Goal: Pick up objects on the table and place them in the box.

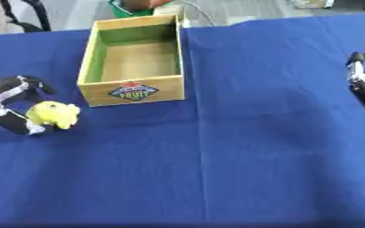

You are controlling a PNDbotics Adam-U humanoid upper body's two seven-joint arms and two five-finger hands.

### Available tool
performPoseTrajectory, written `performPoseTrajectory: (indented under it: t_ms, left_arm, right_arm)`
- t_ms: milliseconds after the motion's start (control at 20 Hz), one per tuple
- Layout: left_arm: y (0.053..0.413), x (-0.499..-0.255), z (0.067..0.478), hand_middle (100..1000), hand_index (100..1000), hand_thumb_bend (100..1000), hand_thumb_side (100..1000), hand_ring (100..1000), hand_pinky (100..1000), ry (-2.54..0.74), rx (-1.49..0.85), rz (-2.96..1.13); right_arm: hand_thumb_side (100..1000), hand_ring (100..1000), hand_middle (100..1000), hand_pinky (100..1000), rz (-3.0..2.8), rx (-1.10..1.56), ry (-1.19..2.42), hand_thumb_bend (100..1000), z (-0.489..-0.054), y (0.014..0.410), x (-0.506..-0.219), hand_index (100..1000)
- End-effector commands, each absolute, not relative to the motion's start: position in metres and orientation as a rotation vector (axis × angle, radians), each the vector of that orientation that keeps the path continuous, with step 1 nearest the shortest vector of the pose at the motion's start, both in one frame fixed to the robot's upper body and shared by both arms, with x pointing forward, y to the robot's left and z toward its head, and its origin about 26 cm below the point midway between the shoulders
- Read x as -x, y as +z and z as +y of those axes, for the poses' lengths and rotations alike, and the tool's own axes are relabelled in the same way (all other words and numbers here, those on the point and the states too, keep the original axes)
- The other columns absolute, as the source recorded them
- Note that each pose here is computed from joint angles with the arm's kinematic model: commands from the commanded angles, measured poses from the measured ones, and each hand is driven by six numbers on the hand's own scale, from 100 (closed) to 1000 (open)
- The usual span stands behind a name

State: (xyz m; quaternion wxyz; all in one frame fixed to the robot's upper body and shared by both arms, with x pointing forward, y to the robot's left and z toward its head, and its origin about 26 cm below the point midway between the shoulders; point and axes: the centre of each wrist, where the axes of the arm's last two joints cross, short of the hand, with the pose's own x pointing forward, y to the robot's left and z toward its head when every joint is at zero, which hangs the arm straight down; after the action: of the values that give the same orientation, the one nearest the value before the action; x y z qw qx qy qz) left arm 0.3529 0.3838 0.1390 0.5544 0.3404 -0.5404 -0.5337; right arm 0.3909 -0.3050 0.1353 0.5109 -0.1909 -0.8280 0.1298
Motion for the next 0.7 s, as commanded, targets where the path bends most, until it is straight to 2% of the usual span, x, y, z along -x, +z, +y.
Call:
performPoseTrajectory:
  t_ms: [50, 100, 200, 250, 300, 350, 400, 700]
  left_arm:
    - [0.149, -0.356, 0.386, 563, 665, 156, 100, 510, 605, -1.251, -0.866, -1.303]
    - [0.149, -0.356, 0.385, 524, 628, 104, 100, 476, 583, -1.243, -0.880, -1.307]
    - [0.150, -0.357, 0.386, 412, 517, 100, 100, 364, 510, -1.231, -0.904, -1.314]
    - [0.150, -0.357, 0.386, 401, 508, 100, 100, 353, 506, -1.224, -0.913, -1.318]
    - [0.152, -0.357, 0.386, 298, 426, 100, 100, 250, 460, -1.215, -0.924, -1.326]
    - [0.154, -0.357, 0.386, 289, 418, 100, 100, 240, 455, -1.206, -0.934, -1.336]
    - [0.159, -0.357, 0.385, 225, 364, 100, 100, 181, 430, -1.198, -0.953, -1.354]
    - [0.210, -0.361, 0.374, 210, 358, 100, 100, 169, 435, -1.142, -1.104, -1.498]
  right_arm:
    - [561, 906, 671, 743, -2.025, 0.473, 0.314, 100, -0.309, 0.147, -0.391, 911]
    - [561, 906, 671, 743, -2.025, 0.473, 0.314, 100, -0.309, 0.147, -0.391, 911]
    - [561, 906, 671, 743, -2.025, 0.474, 0.313, 100, -0.309, 0.147, -0.391, 911]
    - [561, 906, 671, 743, -2.025, 0.474, 0.313, 100, -0.309, 0.147, -0.391, 911]
    - [559, 906, 671, 743, -2.025, 0.473, 0.312, 100, -0.309, 0.147, -0.391, 911]
    - [559, 906, 671, 743, -2.024, 0.473, 0.313, 100, -0.309, 0.147, -0.391, 911]
    - [558, 906, 671, 743, -2.023, 0.474, 0.312, 100, -0.309, 0.147, -0.391, 911]
    - [557, 906, 671, 743, -2.019, 0.474, 0.315, 100, -0.309, 0.146, -0.391, 911]
